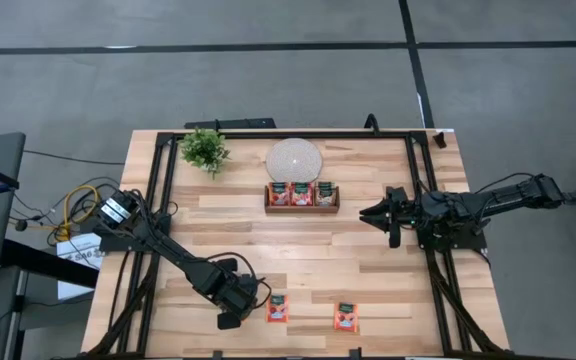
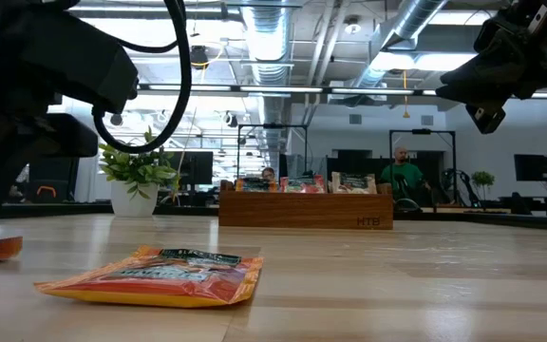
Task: Pick & Place Tea
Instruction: Put the orange tea bag into the left section of the wooden organizer
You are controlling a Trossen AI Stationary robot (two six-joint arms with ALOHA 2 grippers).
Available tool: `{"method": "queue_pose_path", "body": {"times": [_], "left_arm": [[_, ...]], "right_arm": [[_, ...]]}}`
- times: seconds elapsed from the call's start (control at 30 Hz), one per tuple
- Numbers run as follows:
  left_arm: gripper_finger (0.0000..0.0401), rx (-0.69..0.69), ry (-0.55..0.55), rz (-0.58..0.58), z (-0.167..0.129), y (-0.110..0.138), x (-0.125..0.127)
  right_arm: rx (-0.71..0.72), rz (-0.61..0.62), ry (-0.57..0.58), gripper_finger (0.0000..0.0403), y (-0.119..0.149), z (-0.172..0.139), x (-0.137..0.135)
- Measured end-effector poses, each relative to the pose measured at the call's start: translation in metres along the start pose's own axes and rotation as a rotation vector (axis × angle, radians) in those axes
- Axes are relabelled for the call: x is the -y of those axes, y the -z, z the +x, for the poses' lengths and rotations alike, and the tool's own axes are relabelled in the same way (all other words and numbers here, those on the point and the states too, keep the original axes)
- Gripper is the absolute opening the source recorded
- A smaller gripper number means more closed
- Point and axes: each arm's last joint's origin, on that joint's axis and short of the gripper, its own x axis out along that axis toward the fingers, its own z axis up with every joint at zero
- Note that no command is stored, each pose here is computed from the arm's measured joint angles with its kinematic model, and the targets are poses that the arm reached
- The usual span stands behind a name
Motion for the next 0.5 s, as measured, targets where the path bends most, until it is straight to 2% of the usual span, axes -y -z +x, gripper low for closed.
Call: {"method": "queue_pose_path", "body": {"times": [0.2,0.5], "left_arm": [[0.0001,-0.017,-0.027,0.000,-0.001,0.001,-0.001],[0.0000,-0.066,-0.187,0.037,-0.019,-0.001,-0.002]], "right_arm": [[0.001,0.000,0.000,0.0086,0.000,0.000,0.000],[0.002,0.001,0.000,0.0086,0.000,0.000,0.000]]}}
